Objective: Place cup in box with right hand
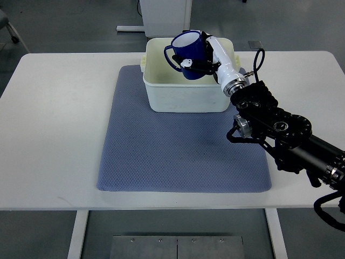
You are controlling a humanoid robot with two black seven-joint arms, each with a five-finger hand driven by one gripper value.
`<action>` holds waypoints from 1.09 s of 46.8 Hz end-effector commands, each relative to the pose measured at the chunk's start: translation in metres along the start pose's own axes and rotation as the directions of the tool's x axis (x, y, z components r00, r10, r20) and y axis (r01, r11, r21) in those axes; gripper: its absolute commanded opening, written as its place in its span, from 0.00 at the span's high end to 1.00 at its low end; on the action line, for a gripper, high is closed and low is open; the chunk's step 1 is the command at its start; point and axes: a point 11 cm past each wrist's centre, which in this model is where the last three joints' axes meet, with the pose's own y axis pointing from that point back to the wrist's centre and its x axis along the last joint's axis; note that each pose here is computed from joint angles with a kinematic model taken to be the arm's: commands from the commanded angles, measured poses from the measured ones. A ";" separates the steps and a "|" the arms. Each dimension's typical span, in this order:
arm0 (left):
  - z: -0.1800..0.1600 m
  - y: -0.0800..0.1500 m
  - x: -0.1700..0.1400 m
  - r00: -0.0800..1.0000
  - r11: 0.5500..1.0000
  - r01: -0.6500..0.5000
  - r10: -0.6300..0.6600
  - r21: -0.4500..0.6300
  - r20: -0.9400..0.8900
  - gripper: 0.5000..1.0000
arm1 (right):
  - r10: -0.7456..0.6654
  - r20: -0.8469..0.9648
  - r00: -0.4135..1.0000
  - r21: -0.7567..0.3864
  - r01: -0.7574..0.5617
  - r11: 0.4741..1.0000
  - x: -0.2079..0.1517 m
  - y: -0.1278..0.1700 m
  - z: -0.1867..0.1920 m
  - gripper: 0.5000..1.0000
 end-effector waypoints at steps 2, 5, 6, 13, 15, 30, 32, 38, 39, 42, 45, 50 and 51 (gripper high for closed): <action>0.000 0.000 0.000 1.000 1.000 0.000 0.000 0.000 0.000 0.00 | 0.002 0.003 1.000 0.002 -0.002 1.000 0.000 0.000 0.000 1.00; 0.000 0.000 0.000 1.000 1.000 0.000 0.000 0.000 0.000 0.00 | 0.001 0.005 1.000 0.000 -0.001 1.000 0.000 0.001 0.001 0.77; 0.000 0.000 0.000 1.000 1.000 0.000 0.000 0.000 0.000 0.00 | 0.001 0.006 1.000 -0.001 -0.001 1.000 0.000 0.001 0.002 0.63; 0.000 0.000 0.000 1.000 1.000 0.000 0.000 0.000 0.003 0.00 | 0.001 0.009 1.000 -0.001 -0.001 1.000 0.000 0.002 0.003 0.16; 0.000 0.000 0.000 1.000 1.000 0.000 0.000 0.000 0.000 0.00 | 0.001 0.009 1.000 0.000 -0.001 1.000 0.000 0.002 0.003 0.04; 0.000 0.000 0.000 1.000 1.000 0.000 0.000 0.000 0.000 0.00 | -0.001 0.011 1.000 0.004 0.001 1.000 -0.001 0.002 0.002 0.01; 0.000 0.000 0.000 1.000 1.000 0.000 0.000 0.000 0.000 0.00 | -0.002 0.012 1.000 0.004 0.002 1.000 -0.002 0.002 0.002 0.01; 0.000 0.000 0.000 1.000 1.000 0.000 0.000 0.000 0.000 0.00 | -0.003 0.009 1.000 0.012 0.003 1.000 0.000 0.002 -0.001 0.01; 0.000 0.000 0.000 1.000 1.000 0.000 0.000 0.000 0.000 0.00 | -0.001 0.006 1.000 0.014 0.001 1.000 0.003 0.002 -0.002 0.01; 0.000 0.000 0.000 1.000 1.000 0.000 0.000 0.000 0.000 0.00 | 0.010 -0.004 1.000 0.019 -0.010 1.000 0.015 0.003 -0.005 0.01; 0.000 0.000 0.000 1.000 1.000 0.000 0.000 0.000 0.000 0.00 | 0.013 -0.013 1.000 0.030 -0.012 0.999 0.026 0.004 -0.011 0.02; 0.000 0.000 0.000 1.000 1.000 0.000 0.000 0.000 0.000 0.00 | 0.019 -0.027 0.999 0.047 -0.017 0.999 0.045 0.010 -0.019 0.01; 0.000 0.000 0.000 1.000 1.000 0.000 0.000 0.000 0.000 0.00 | 0.022 -0.028 0.999 0.046 -0.020 0.999 0.049 0.011 -0.020 0.01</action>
